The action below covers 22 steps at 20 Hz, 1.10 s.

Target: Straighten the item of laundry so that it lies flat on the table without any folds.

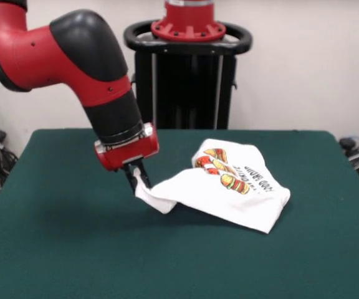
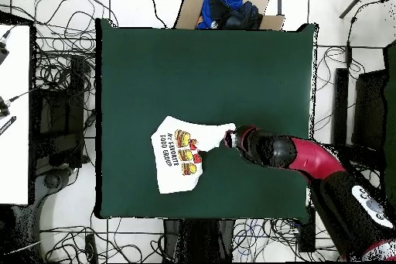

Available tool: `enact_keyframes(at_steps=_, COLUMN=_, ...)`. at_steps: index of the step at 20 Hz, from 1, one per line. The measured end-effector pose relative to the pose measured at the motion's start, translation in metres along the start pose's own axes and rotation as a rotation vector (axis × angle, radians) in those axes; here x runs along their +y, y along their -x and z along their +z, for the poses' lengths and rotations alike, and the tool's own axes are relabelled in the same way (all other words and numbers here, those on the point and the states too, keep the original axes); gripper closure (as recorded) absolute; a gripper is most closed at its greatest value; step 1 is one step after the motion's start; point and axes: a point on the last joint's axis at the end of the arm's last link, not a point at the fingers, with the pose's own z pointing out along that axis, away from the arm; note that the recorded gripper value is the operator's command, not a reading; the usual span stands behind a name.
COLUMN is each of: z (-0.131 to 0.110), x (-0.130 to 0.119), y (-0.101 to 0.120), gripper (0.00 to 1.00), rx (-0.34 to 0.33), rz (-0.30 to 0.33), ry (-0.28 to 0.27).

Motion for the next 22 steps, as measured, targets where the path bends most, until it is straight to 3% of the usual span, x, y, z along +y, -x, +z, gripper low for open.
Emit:
enact_keyframes(at_steps=14, z=0.011, x=-0.019, y=0.004, gripper=1.00, rx=-0.055, rz=-0.029, ry=0.000)
enact_keyframes(at_steps=22, z=0.003, x=-0.035, y=0.011, gripper=1.00, rx=-0.091, rz=-0.044, ry=-0.015)
